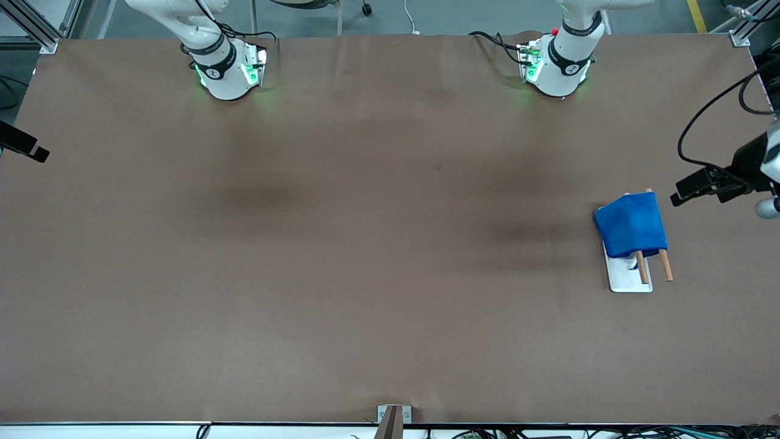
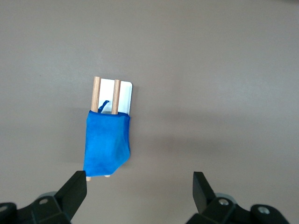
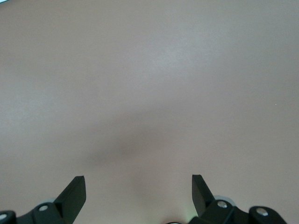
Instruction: Right arm passes towel to left arm to hang
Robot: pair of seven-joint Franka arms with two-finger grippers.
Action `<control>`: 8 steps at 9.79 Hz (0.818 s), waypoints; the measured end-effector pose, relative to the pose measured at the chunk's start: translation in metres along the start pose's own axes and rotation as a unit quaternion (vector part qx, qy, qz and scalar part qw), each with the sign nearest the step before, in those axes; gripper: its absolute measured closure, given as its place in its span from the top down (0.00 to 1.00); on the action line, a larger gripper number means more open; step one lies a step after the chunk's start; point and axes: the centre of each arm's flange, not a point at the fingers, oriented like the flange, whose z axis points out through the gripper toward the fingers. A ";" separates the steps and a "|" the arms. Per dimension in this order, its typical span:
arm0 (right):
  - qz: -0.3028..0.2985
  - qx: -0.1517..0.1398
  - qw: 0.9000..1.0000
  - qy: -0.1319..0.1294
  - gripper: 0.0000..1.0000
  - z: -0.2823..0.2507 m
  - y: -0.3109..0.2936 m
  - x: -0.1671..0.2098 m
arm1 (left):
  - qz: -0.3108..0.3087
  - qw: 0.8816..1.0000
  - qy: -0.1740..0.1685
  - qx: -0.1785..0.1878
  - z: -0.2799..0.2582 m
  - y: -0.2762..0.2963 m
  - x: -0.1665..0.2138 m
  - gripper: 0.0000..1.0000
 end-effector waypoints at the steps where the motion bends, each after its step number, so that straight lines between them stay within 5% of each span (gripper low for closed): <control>1: -0.003 -0.004 1.000 0.001 1.00 0.000 0.000 0.000 | 0.001 1.000 0.005 0.004 -0.012 0.010 -0.007 1.00; 5: -0.012 -0.008 1.000 0.006 1.00 -0.004 -0.002 0.000 | 0.002 1.000 -0.009 0.010 -0.085 0.010 -0.018 1.00; 8: -0.032 -0.010 0.999 0.007 1.00 -0.005 -0.023 -0.004 | 0.000 1.000 -0.020 0.015 -0.090 0.006 -0.016 1.00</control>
